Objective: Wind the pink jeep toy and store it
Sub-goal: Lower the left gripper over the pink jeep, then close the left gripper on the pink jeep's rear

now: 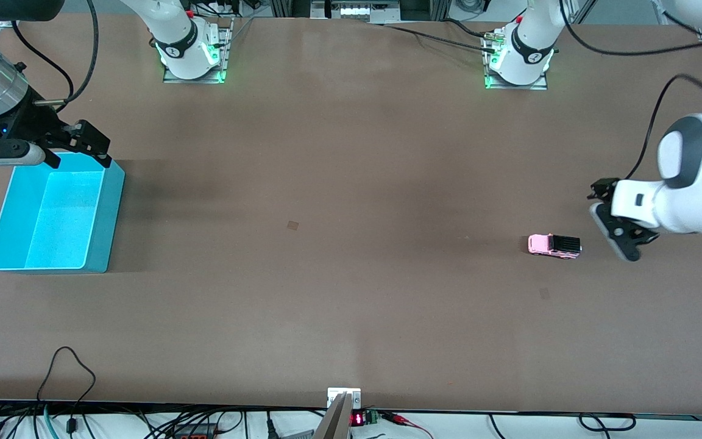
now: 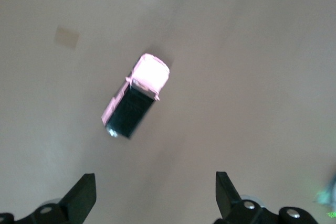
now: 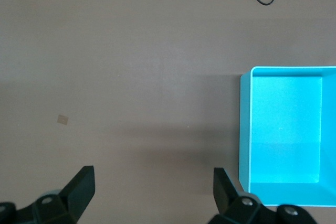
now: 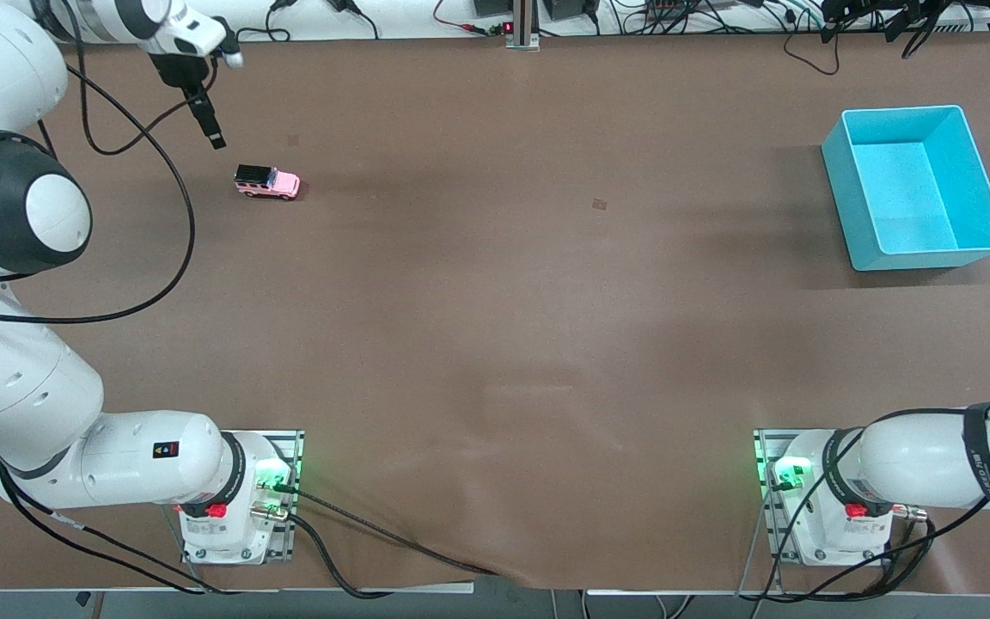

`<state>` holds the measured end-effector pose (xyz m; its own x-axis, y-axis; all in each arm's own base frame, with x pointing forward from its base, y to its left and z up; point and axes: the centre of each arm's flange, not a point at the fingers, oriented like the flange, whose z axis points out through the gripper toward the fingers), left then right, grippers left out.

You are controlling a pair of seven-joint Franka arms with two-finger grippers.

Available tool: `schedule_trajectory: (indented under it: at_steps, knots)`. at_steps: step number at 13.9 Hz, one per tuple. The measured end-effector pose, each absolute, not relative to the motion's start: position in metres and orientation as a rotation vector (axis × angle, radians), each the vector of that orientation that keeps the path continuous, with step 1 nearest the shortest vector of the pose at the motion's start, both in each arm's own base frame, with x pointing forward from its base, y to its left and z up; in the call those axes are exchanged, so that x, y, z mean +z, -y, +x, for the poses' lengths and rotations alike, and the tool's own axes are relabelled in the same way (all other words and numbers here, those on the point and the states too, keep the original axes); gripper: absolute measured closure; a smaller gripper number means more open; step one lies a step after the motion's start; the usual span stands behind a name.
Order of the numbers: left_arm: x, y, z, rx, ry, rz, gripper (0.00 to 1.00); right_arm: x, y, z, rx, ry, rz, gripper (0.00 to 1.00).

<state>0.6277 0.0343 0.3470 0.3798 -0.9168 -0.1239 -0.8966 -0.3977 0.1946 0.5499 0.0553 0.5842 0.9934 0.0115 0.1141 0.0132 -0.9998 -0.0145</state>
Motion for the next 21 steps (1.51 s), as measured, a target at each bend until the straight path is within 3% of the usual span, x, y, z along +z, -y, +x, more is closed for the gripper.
schedule_trajectory:
  at_steps: [6, 12, 13, 15, 17, 21]
  knots:
    - [0.257, -0.026, 0.611, -0.102, 2.153, 2.26, 0.0, 0.604, -0.047, 0.536, -0.184, 0.002, -3.123, 0.0]
    - [0.204, -0.024, 0.602, -0.089, 2.199, 2.208, 0.02, 0.607, -0.035, 0.532, -0.165, -0.006, -3.128, 0.0]
    - [0.2, -0.024, 0.6, -0.089, 2.2, 2.206, 0.04, 0.607, -0.034, 0.532, -0.162, -0.009, -3.128, 0.0]
    - [0.198, -0.024, 0.6, -0.083, 2.215, 2.195, 0.29, 0.607, -0.033, 0.531, -0.157, -0.011, -3.128, 0.0]
    - [0.2, -0.024, 0.601, -0.077, 2.223, 2.193, 0.48, 0.607, -0.033, 0.531, -0.157, -0.011, -3.128, 0.0]
    - [0.2, -0.024, 0.601, -0.078, 2.22, 2.195, 0.5, 0.607, -0.032, 0.532, -0.157, -0.012, -3.128, 0.0]
